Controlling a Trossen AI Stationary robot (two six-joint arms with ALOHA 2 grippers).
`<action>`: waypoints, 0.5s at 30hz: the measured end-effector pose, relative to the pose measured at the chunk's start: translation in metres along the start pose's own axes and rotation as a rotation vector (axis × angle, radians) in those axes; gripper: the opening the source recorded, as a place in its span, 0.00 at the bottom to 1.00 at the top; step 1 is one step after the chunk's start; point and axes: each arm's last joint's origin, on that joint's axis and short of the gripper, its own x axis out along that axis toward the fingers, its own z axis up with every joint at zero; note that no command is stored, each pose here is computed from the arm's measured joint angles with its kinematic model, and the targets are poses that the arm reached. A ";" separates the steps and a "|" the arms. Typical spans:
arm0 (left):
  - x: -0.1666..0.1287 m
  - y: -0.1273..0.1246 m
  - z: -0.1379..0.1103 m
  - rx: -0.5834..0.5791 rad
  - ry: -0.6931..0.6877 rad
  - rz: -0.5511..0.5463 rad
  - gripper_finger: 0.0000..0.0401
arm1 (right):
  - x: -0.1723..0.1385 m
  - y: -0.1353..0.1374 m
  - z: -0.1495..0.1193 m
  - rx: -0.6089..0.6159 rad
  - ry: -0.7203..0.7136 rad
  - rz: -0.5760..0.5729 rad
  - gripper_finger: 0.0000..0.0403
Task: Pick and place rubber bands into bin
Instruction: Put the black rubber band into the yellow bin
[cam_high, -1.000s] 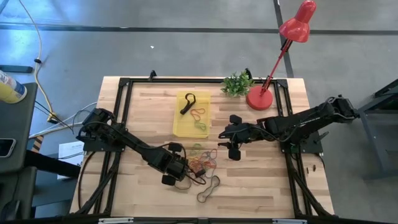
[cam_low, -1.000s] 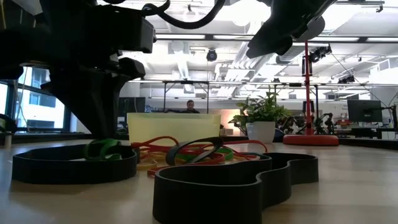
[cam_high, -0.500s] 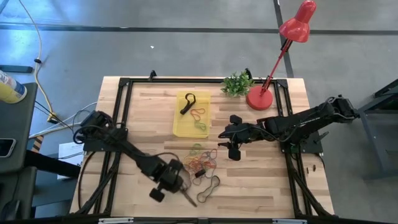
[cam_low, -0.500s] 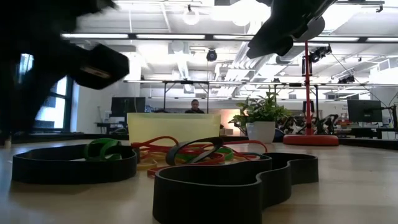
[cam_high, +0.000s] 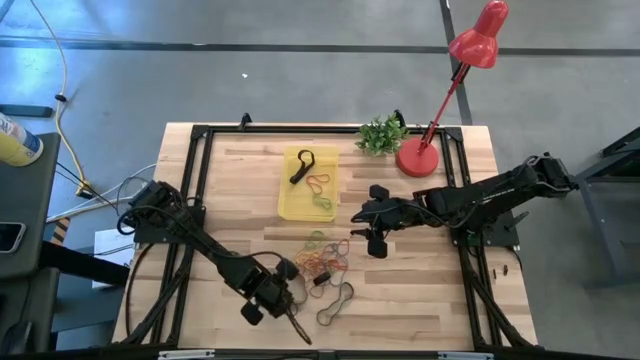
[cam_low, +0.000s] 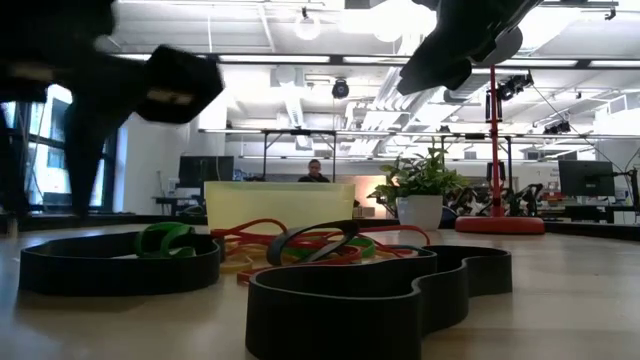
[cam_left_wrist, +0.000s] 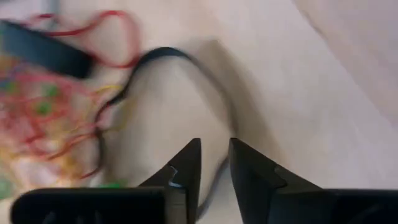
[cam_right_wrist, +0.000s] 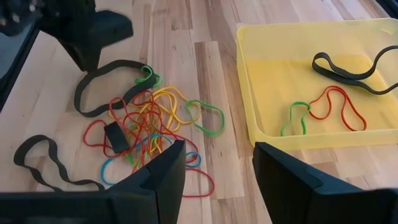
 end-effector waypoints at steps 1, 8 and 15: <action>0.001 0.000 -0.002 0.017 0.014 -0.006 0.22 | 0.000 0.000 0.000 0.004 0.001 0.000 0.44; 0.000 0.005 -0.003 0.061 0.029 0.016 0.34 | 0.000 0.000 0.000 0.020 -0.001 -0.003 0.44; 0.017 0.013 -0.004 0.113 0.029 -0.062 0.35 | 0.000 -0.002 0.001 0.027 -0.004 -0.010 0.44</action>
